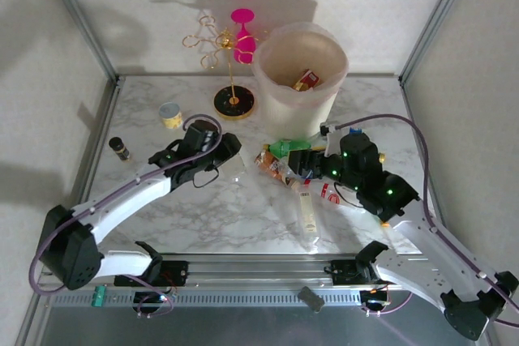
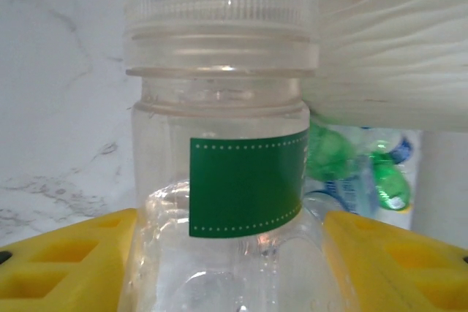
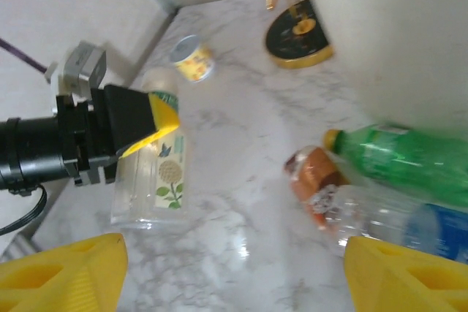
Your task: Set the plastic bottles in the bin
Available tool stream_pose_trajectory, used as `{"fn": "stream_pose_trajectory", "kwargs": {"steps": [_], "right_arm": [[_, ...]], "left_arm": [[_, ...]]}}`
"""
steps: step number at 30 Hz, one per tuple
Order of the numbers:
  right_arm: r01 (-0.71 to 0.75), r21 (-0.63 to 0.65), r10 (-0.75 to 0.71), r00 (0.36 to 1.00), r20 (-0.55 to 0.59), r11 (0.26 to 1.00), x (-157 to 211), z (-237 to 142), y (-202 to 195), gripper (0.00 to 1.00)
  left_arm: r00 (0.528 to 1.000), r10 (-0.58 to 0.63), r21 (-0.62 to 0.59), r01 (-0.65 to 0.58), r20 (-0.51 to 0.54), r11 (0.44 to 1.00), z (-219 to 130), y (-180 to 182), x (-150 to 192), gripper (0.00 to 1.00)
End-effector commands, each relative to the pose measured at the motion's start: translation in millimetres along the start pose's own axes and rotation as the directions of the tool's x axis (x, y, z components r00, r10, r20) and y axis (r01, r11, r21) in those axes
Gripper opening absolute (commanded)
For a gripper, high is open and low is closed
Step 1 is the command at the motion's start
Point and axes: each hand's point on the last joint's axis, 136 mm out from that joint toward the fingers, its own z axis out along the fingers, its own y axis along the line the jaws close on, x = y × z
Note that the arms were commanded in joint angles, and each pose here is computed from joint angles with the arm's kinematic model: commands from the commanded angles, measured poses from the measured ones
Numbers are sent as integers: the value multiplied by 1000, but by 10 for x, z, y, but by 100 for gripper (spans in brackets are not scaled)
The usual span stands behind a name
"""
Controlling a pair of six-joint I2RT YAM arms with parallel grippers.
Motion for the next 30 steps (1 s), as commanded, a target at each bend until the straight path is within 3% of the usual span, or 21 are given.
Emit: {"fn": "stream_pose_trajectory", "kwargs": {"steps": [1, 12, 18, 30], "right_arm": [[-8, -197, 0, 999, -39, 980, 53, 95, 436, 81], [-33, -247, 1, 992, -130, 968, 92, 606, 714, 90], [-43, -330, -14, 986, -166, 943, 57, 759, 928, 92], [-32, -359, -52, 974, -222, 933, 215, 985, 1046, 83]], "left_arm": [[998, 43, 111, -47, 36, 993, -185, -205, -38, 56], [997, 48, 299, -65, 62, 952, -583, -592, -32, 56], [995, 72, 327, -90, 67, 941, -678, -670, 15, 56], [993, 90, 351, -111, 76, 930, -769, -727, 15, 56]]}}
